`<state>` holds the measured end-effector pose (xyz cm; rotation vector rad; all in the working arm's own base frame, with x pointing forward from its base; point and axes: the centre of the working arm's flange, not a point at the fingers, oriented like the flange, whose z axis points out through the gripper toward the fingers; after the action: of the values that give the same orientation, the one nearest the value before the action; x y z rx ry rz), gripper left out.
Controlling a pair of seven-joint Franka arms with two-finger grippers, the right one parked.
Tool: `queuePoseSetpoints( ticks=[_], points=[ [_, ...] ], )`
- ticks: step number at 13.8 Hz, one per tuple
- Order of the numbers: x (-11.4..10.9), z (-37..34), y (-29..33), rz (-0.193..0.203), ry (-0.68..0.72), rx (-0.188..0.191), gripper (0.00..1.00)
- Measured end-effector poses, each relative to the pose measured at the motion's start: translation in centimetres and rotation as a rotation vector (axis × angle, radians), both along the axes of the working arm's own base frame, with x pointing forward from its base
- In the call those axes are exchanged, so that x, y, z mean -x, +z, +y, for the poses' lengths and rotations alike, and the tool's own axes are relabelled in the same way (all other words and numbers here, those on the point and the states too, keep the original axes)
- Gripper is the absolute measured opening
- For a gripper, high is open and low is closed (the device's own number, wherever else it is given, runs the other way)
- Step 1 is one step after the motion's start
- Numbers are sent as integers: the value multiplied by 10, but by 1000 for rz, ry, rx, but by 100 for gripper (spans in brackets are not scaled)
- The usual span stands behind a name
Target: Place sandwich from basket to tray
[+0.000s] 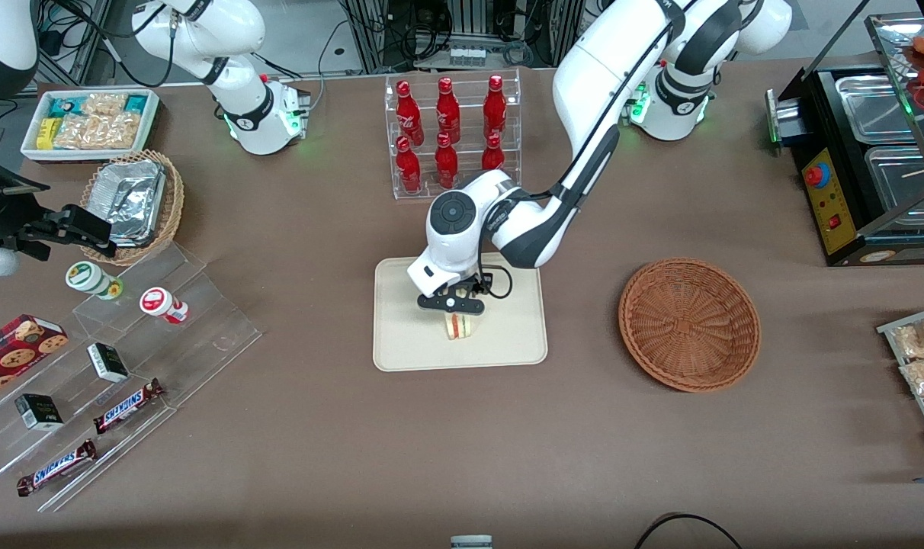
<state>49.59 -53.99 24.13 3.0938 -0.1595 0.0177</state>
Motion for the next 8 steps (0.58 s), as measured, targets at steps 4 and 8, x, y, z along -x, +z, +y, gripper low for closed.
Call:
queuePoseSetpoints(
  ticks=[4, 8],
  points=[
    [-11, 12, 72, -17, 43, -9, 100],
    [-27, 61, 167, -13, 126, -48, 100]
  ],
)
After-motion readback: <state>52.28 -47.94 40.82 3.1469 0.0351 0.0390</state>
